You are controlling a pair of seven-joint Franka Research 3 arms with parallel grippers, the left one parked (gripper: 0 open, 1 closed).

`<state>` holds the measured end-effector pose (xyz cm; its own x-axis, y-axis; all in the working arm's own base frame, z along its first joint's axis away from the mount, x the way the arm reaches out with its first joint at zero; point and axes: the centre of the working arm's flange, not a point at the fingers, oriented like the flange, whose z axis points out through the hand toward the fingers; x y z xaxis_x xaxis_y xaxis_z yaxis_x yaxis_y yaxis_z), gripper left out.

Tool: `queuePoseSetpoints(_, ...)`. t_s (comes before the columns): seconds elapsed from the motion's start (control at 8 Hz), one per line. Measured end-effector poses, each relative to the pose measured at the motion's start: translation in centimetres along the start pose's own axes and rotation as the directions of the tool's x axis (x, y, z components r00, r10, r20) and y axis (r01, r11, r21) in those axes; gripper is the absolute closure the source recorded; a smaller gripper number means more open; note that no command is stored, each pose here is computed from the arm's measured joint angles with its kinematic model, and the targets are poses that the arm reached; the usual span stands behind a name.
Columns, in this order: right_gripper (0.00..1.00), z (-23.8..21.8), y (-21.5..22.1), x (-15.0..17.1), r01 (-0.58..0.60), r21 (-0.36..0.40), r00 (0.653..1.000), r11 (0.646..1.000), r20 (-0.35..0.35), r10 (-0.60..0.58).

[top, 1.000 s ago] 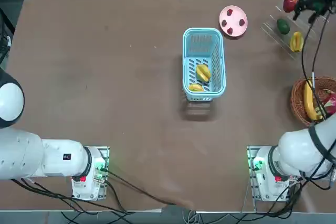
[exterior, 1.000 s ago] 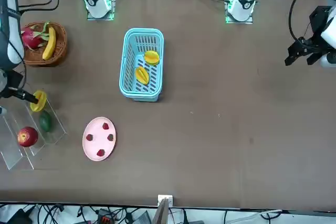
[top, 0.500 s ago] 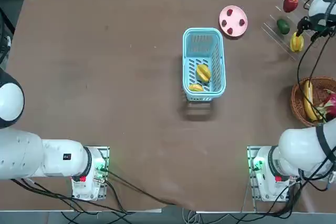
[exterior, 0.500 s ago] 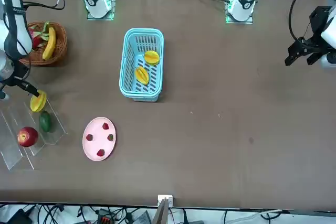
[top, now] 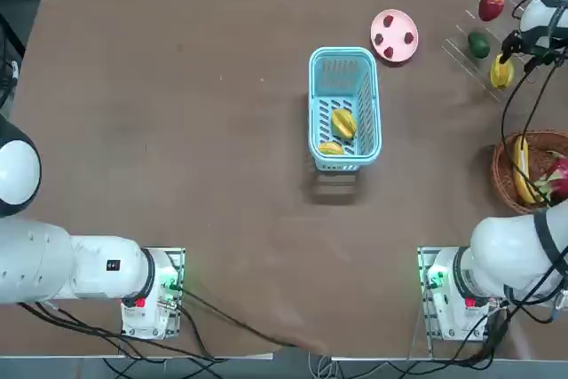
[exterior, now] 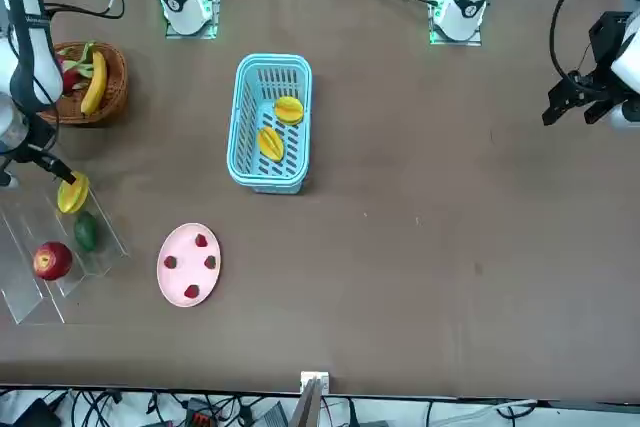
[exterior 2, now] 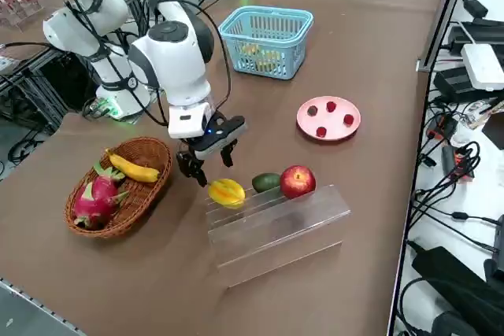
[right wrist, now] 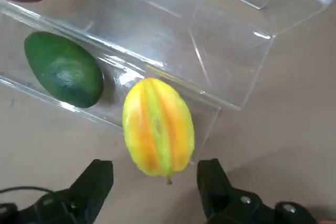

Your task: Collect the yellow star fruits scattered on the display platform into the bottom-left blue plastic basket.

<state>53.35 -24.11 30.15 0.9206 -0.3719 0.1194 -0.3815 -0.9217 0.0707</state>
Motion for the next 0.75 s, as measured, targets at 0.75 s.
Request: queuePoseSetpoints(0.75, 0.02, 3.3, 1.5, 0.1, -0.022, -0.002, 0.999, 1.0, -0.023, 0.022)
